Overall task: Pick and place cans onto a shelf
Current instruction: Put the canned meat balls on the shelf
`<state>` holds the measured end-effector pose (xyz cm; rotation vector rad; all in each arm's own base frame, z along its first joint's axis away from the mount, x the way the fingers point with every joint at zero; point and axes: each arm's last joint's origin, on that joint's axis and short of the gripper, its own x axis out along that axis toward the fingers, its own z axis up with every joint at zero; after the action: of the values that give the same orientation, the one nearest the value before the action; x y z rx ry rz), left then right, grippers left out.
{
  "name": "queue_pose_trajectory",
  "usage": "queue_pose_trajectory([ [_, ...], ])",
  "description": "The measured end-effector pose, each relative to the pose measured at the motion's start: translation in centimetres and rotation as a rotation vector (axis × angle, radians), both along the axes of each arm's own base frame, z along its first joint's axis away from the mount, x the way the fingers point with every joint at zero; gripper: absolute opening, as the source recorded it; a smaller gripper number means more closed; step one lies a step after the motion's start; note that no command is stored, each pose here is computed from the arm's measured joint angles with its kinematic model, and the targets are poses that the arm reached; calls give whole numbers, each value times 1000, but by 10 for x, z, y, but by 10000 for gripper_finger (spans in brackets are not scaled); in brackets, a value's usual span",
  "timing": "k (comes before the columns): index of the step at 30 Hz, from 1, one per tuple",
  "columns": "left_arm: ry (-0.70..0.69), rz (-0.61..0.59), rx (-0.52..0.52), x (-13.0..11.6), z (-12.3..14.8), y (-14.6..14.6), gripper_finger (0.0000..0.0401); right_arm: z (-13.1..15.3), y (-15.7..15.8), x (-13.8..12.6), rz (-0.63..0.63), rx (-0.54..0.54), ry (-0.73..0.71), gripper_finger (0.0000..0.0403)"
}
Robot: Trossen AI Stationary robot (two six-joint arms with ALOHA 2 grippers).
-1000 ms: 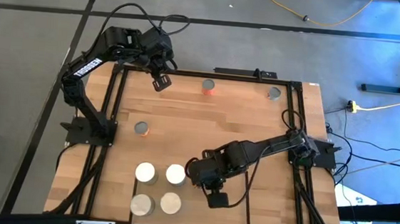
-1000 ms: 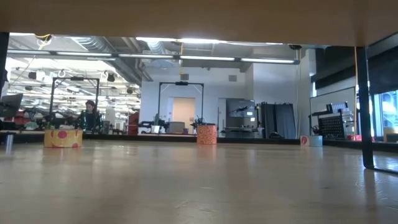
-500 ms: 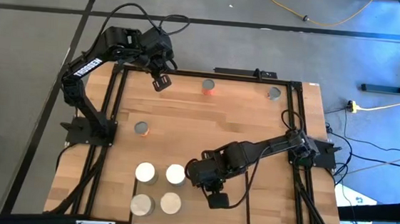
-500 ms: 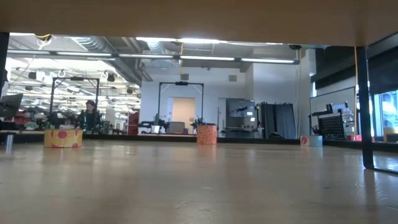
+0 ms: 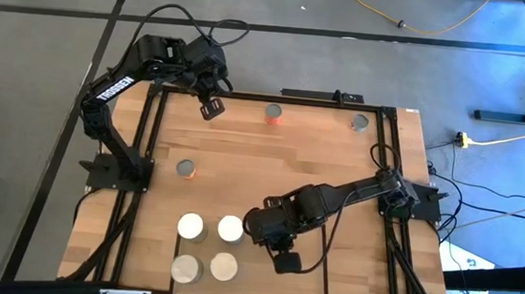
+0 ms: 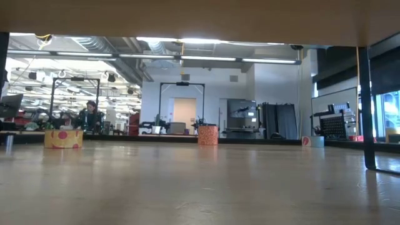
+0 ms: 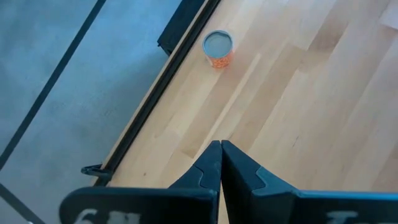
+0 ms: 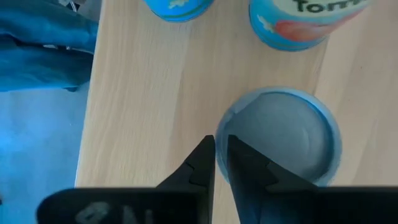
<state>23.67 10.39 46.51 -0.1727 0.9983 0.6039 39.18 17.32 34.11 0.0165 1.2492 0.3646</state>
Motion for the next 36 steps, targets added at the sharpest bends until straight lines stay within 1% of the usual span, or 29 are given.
queue_pose_trajectory([
  [5, 6, 1, -3, 0, 0, 0, 0, 16, -4, -8, -5, 5, -46, 45],
  [12, 6, 2, -3, 0, 0, 0, 0, 60, -19, -36, -56, -47, -192, 45],
  [16, 5, 0, -3, 0, 0, 0, 0, 78, -25, -50, -30, -35, -245, 45],
  [18, 5, 1, -3, 0, 0, 0, 0, 84, -28, -55, 5, -53, -268, 45],
  [19, 5, 2, -3, 0, 0, 0, 0, 86, -30, -58, 0, -75, -281, 45],
  [21, 3, 6, -5, 0, 0, 0, 0, 92, -34, -62, -54, -146, -324, 45],
  [25, -3, 19, -11, 0, 0, 0, 0, 102, -49, -69, -213, -328, -408, 45],
  [27, -7, 28, -15, 0, 0, 0, 0, 107, -59, -70, -296, -390, -437, 43],
  [30, -8, 29, -16, 0, 0, 0, 0, 112, -77, -69, -377, -395, -445, 32],
  [33, -7, 29, -15, 0, 0, 0, 0, 114, -102, -61, -445, -381, -452, 10],
  [36, -6, 25, -13, 0, 0, 0, 0, 116, -130, -53, -499, -394, -474, 7],
])
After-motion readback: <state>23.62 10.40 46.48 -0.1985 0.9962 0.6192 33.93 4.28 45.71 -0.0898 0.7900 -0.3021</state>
